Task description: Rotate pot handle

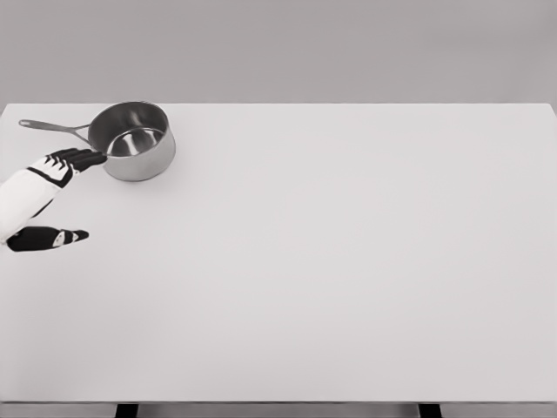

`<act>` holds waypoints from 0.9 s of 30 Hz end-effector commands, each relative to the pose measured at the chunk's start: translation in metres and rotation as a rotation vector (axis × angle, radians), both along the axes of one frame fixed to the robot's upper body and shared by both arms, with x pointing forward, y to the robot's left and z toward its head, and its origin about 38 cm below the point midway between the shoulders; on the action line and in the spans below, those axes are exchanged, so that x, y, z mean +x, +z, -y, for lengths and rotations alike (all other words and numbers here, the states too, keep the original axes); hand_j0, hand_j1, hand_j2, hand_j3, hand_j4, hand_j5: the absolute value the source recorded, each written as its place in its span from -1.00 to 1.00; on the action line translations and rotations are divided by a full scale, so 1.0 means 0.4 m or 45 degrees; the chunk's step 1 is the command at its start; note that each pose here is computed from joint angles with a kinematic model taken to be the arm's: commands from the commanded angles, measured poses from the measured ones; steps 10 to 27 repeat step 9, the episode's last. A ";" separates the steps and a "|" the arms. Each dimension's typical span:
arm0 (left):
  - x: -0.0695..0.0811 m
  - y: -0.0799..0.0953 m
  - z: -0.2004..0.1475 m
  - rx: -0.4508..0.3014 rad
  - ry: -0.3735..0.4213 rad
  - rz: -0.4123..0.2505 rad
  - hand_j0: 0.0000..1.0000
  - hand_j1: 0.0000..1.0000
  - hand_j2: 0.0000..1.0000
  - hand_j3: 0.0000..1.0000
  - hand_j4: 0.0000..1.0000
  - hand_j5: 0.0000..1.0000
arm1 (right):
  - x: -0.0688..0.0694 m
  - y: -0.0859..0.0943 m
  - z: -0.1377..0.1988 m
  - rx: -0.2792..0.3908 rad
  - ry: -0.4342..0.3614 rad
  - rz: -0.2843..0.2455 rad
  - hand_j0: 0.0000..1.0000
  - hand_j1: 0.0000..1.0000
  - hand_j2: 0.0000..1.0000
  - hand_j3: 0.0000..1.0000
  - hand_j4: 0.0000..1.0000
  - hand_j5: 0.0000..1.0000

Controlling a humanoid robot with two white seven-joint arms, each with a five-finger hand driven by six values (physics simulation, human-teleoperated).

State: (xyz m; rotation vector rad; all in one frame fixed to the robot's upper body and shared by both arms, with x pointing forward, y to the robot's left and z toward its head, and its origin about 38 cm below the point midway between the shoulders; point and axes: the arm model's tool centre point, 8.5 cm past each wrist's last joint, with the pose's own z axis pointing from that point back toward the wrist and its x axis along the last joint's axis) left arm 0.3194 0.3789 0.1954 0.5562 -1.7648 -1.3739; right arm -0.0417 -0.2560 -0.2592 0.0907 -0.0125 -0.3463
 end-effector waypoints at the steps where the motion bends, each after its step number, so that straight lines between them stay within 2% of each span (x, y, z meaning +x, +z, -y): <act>1: -0.001 0.002 0.014 -0.004 -0.024 -0.002 1.00 1.00 1.00 1.00 1.00 1.00 | 0.000 0.000 0.000 0.000 0.000 0.000 1.00 1.00 1.00 1.00 1.00 1.00; 5: -0.001 -0.011 0.029 0.020 -0.040 -0.017 1.00 1.00 1.00 1.00 1.00 1.00 | 0.000 0.000 0.000 0.000 0.000 0.000 1.00 1.00 1.00 1.00 1.00 1.00; 27: -0.001 -0.010 0.031 0.024 -0.042 -0.016 1.00 1.00 1.00 1.00 1.00 1.00 | 0.000 0.000 0.000 0.000 0.000 0.000 1.00 1.00 1.00 1.00 1.00 1.00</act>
